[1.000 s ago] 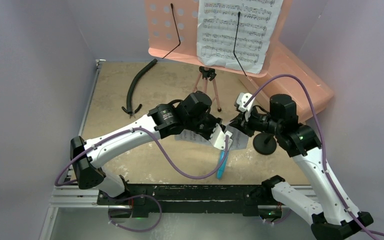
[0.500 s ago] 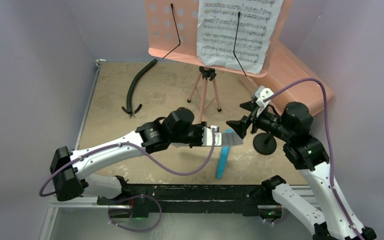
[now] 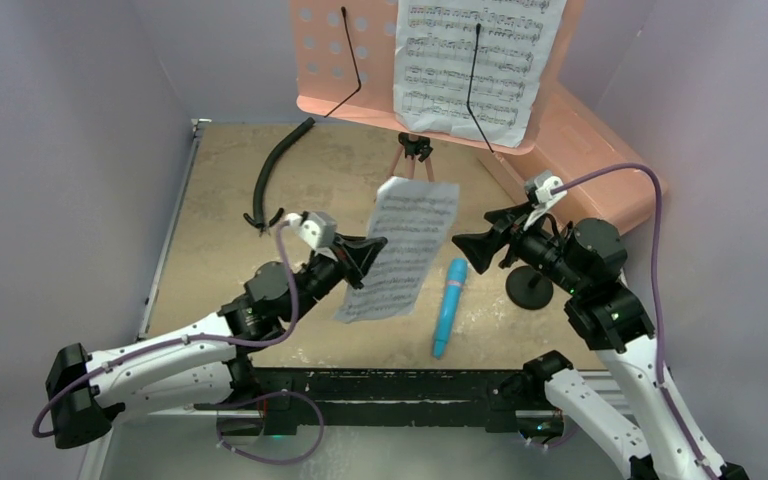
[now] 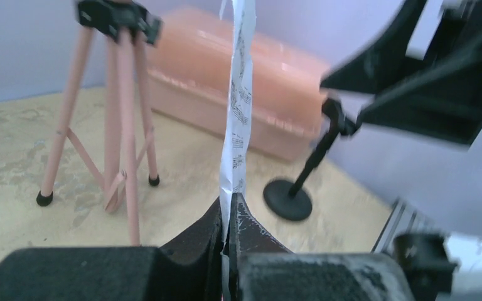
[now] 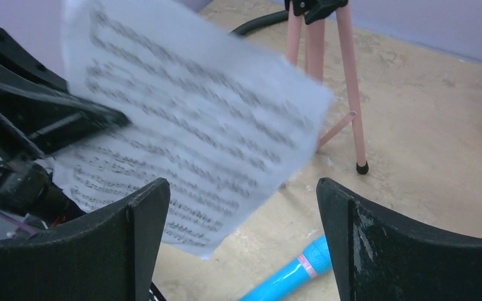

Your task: Set up the instrument practice props

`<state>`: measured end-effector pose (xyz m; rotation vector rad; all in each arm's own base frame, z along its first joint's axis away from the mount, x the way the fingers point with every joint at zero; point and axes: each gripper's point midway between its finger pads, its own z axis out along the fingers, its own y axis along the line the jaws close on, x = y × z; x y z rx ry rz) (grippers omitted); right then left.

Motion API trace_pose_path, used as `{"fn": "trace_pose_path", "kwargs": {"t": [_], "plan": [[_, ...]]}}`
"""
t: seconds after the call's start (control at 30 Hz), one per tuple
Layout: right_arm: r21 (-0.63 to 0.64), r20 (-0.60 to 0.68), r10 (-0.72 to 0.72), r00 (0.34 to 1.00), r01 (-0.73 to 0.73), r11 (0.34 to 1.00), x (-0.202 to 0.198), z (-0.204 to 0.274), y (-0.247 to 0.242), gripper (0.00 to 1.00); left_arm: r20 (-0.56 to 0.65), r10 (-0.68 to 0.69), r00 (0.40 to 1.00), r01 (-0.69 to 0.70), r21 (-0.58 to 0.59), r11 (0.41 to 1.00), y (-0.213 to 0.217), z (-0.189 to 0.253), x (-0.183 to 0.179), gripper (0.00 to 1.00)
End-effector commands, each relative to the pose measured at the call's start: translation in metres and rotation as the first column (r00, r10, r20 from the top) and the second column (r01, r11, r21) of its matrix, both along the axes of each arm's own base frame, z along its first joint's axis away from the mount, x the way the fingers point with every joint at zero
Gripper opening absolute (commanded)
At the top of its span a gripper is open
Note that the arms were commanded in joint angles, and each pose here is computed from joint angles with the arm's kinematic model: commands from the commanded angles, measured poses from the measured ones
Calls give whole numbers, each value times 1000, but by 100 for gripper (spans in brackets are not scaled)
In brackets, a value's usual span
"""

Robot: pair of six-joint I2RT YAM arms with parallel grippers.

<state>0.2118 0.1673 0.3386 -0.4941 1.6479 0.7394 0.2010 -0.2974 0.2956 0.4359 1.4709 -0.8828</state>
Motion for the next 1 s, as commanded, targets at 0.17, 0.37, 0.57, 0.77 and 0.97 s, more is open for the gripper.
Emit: {"fn": "trace_pose_path", "kwargs": {"t": [0.17, 0.37, 0.57, 0.77, 0.97], "plan": [[234, 40, -15, 999, 5, 972, -4, 22, 5, 92, 50, 92, 995, -62, -432, 900, 44, 103, -7, 0], [258, 120, 111, 987, -139, 956, -12, 37, 24, 91, 112, 60, 992, 6, -515, 857, 56, 137, -23, 0], [270, 141, 206, 968, -238, 933, -11, 41, 40, 89, 196, -6, 981, 118, -563, 818, 53, 159, -39, 0], [278, 212, 309, 927, -360, 890, -17, 56, 54, 84, 243, -85, 966, 214, -574, 790, 41, 165, -51, 0], [267, 241, 389, 889, -446, 855, -24, 63, 63, 74, 244, -84, 966, 217, -588, 779, 40, 166, -50, 0]]}}
